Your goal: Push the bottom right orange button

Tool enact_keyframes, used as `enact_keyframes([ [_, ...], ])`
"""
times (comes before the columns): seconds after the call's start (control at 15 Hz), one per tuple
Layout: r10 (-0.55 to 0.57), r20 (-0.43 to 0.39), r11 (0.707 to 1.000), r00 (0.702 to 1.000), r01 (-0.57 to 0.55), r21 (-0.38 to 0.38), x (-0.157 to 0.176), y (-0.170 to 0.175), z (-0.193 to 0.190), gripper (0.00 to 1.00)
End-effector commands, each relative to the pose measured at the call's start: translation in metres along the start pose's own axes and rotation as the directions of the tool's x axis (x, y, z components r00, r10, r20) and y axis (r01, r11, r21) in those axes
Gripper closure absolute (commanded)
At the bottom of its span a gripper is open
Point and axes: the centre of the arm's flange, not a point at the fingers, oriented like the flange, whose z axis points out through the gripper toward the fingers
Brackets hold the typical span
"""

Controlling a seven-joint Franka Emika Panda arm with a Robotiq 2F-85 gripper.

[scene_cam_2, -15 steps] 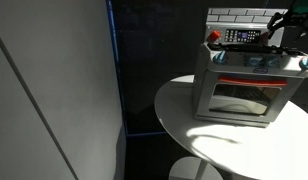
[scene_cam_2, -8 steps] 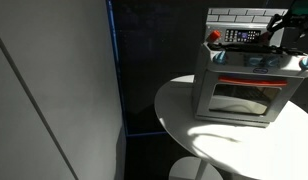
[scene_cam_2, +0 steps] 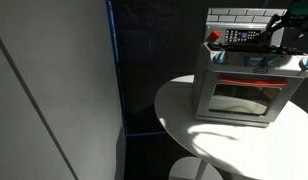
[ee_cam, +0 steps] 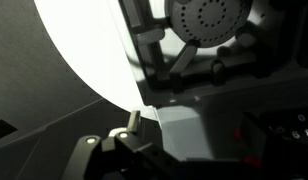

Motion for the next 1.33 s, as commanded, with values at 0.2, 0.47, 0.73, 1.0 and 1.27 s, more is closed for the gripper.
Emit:
enact_keyframes([
  [0.2, 0.016, -0.003, 1.000, 1.000, -0.016, 0.006, 0.0129, -0.0094, -0.0019, 0.00],
  [0.47, 0.016, -0.002, 1.000, 1.000, -0.016, 0.006, 0.0145, -0.0112, -0.0003, 0.00],
  [0.73, 0.018, 0.003, 1.000, 1.000, -0.018, 0.006, 0.0144, -0.0118, 0.0019, 0.00],
  [1.0, 0.018, 0.007, 1.000, 1.000, -0.018, 0.007, 0.0141, -0.0125, 0.0034, 0.00],
  [1.27, 0.018, 0.007, 1.000, 1.000, -0.018, 0.005, 0.0152, -0.0134, 0.0059, 0.00],
])
